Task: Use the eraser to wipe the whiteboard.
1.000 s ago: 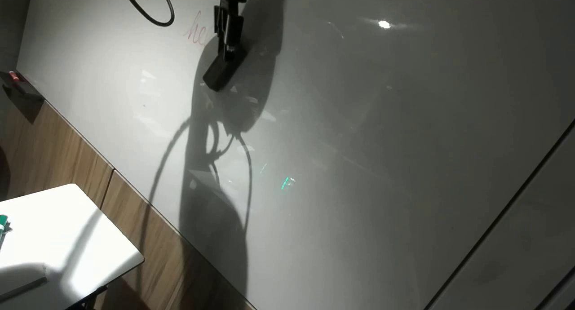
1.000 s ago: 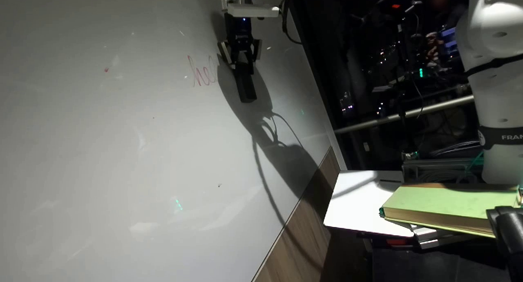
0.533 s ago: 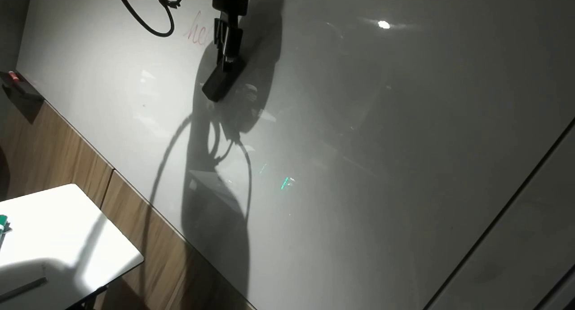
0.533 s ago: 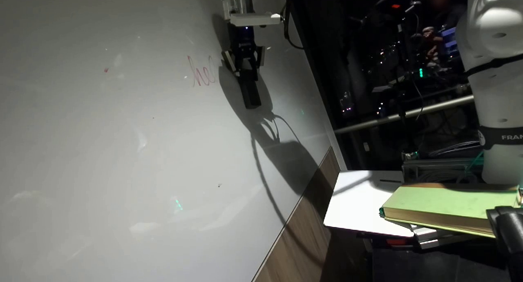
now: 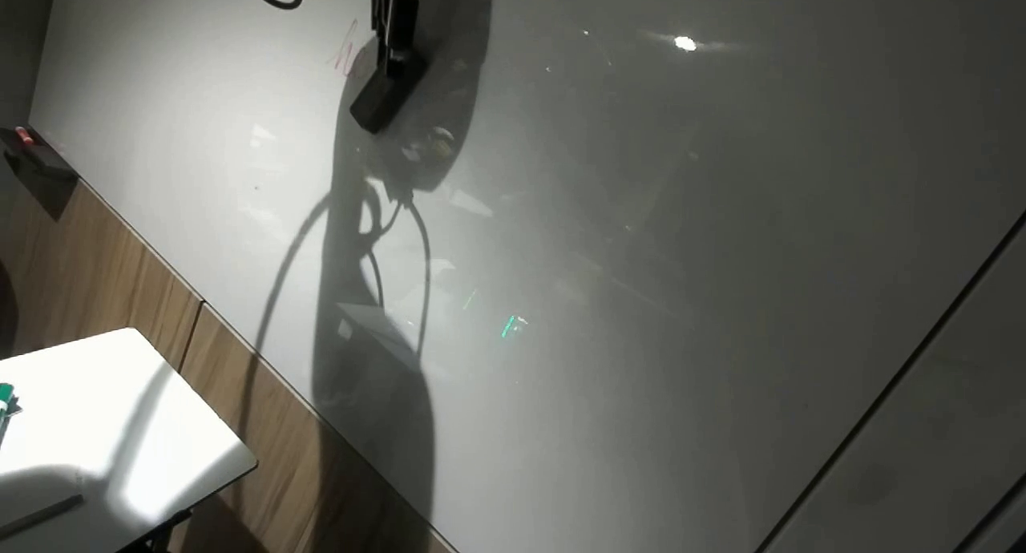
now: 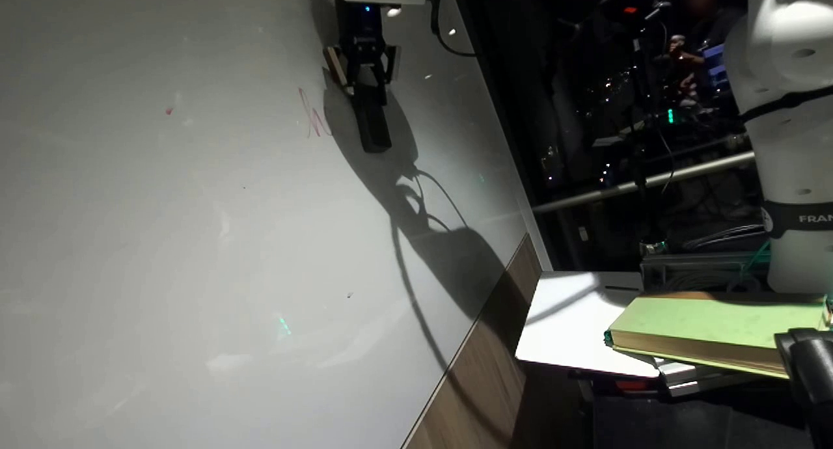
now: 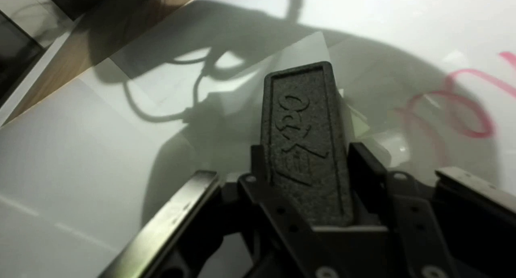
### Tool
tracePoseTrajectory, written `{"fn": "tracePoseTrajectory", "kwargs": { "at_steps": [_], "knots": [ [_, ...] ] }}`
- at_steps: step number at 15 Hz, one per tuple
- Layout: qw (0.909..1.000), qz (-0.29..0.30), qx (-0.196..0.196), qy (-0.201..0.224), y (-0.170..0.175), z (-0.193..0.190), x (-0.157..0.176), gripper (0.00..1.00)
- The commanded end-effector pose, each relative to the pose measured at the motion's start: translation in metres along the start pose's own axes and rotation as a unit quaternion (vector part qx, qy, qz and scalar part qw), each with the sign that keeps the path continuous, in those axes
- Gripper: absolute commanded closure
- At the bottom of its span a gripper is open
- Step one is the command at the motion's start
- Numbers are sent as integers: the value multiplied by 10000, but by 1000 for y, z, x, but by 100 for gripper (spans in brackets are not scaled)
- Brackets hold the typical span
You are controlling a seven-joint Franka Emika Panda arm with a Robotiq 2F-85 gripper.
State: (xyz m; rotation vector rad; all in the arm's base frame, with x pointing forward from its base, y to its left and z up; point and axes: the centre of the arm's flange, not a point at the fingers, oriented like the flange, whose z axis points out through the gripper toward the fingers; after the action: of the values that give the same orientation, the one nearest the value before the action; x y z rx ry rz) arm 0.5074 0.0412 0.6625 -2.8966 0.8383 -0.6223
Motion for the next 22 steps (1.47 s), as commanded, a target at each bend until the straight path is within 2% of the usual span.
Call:
{"fn": "tracePoseTrajectory", "kwargs": {
  "at_steps": [1, 4, 6, 8, 11, 13, 14, 15, 18, 22],
  "knots": [
    [9962, 13, 664, 571, -55, -75, -6, 71],
    [9904, -135, 1080, 847, -104, -120, -20, 71],
    [9858, -242, 1346, 972, -129, -149, -42, 71],
    [9822, -341, 1524, 1040, -144, -149, -48, 71],
    [9805, -455, 1582, 1075, -152, -130, -48, 71],
    [9825, -472, 1484, 1024, -146, -101, -40, 71],
    [9840, -466, 1420, 975, -144, -87, -37, 71],
    [9852, -468, 1358, 932, -142, -88, -44, 71],
    [9896, -472, 1089, 813, -133, -48, -46, 71],
    [9939, -467, 677, 740, -116, 8, -30, 71]
  ]
}}
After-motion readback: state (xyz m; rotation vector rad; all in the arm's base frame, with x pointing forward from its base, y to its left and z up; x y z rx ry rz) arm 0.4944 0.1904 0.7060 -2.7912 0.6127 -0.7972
